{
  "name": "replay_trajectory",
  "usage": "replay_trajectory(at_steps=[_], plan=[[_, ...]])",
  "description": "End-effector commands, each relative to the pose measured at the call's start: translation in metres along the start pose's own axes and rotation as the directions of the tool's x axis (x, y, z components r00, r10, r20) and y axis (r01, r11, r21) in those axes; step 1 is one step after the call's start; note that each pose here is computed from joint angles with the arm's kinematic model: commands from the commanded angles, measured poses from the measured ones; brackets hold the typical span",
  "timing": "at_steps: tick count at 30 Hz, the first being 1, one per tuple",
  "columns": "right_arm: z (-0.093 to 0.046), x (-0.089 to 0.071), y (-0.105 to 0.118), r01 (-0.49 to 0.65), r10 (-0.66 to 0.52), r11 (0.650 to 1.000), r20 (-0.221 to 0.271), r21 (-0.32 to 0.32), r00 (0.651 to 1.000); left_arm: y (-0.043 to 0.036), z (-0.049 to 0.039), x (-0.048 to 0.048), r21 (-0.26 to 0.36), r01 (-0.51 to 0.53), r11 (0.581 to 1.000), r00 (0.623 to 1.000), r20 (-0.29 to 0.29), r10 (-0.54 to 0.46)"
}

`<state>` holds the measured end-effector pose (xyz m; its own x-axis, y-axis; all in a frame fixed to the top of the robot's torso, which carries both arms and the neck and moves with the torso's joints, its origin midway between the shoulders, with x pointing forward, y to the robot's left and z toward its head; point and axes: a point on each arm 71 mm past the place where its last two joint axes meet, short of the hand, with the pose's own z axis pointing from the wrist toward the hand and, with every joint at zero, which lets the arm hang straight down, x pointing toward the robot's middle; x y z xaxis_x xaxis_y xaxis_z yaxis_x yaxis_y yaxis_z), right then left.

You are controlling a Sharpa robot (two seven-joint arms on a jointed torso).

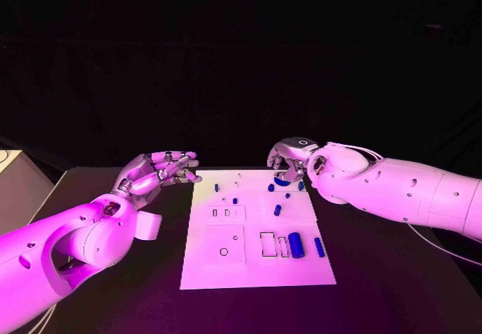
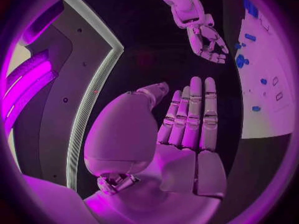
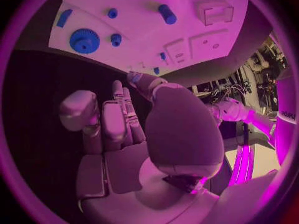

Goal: Assemble the parts on the task board

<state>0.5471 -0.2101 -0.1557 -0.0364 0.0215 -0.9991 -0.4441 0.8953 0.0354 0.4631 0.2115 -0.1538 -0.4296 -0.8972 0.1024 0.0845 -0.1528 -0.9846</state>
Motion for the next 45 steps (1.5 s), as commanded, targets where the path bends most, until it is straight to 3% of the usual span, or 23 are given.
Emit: replay_trajectory(at_steps=[1, 16, 45], plan=[[0.001, 0.007, 0.000, 0.064, -0.064, 0.998, -0.032, 0.014, 0.997, -0.0026, -0.0006, 0.0036, 0.012, 0.003, 1.000, 0.999, -0.033, -0.002], [0.004, 0.020, -0.005, 0.088, -0.085, 0.995, -0.081, 0.037, 0.993, -0.0070, -0.0023, 0.0047, 0.017, 0.006, 1.000, 0.999, -0.043, -0.005], [0.003, 0.026, -0.012, 0.103, -0.097, 0.993, -0.100, 0.058, 0.990, -0.0110, -0.0040, -0.0001, 0.018, -0.004, 1.000, 1.000, -0.030, 0.004]])
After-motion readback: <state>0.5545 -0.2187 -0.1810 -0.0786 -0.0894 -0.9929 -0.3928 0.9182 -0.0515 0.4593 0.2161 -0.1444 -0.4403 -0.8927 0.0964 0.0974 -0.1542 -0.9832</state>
